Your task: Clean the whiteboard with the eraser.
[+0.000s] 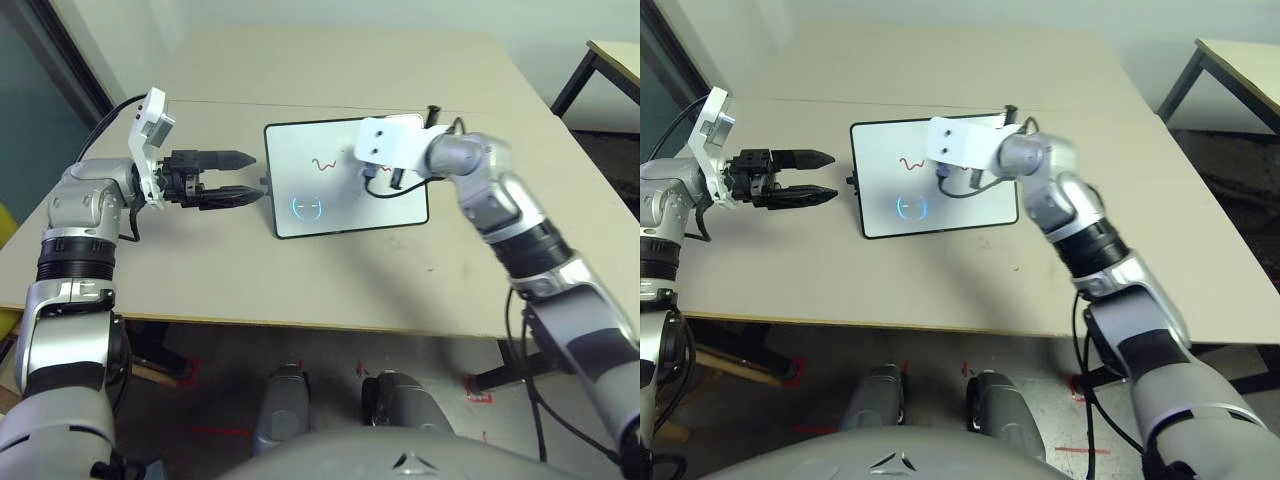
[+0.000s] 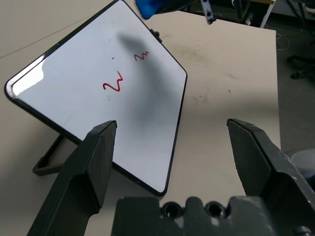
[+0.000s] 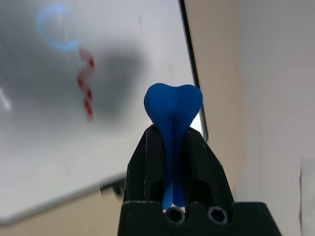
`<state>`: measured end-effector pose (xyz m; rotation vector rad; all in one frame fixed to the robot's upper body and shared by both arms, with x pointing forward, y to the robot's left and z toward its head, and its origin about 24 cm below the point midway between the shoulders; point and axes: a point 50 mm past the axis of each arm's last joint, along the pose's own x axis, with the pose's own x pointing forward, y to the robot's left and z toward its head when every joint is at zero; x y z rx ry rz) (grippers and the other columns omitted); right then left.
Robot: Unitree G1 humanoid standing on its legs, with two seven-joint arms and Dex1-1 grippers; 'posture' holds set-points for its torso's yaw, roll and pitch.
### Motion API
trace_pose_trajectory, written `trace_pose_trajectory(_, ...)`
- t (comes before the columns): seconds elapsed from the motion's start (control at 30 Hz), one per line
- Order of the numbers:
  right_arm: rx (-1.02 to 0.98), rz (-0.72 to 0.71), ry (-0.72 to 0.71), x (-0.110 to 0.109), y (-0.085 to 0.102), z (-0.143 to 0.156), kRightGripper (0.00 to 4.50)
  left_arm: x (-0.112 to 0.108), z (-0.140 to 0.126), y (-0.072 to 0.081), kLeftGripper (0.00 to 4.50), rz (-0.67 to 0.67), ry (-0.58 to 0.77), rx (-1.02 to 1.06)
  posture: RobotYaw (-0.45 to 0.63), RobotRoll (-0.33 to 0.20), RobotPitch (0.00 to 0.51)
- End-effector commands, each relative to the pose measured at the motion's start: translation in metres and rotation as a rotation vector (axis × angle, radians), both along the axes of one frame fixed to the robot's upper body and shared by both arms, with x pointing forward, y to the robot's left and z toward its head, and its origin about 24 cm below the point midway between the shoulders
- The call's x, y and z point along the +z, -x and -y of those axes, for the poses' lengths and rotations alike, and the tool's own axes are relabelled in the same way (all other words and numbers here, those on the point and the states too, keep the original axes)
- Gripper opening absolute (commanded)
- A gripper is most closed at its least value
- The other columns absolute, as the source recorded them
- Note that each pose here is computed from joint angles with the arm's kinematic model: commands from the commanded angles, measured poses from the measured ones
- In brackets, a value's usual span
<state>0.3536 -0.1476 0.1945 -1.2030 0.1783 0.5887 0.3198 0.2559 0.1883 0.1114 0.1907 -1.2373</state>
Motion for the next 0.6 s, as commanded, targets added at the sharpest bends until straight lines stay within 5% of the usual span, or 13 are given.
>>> trace_pose_trajectory(0.03,0.022,-0.063,0.046,-0.017,0.007,0.008,0.30,0.003,0.000,0.002,4.50,0.013,-0.009,-0.002,0.24,0.000,0.041)
trace_pose_trajectory(0.27,0.060,-0.111,0.080,-0.038,0.011,0.003,0.30,0.002,0.000,0.002,4.50,0.009,-0.008,0.003,0.24,0.000,0.047)
trace_pose_trajectory(0.6,0.101,-0.050,0.188,-0.045,-0.005,-0.018,0.30,0.002,0.000,0.002,4.50,0.016,-0.005,0.006,0.24,0.000,0.045)
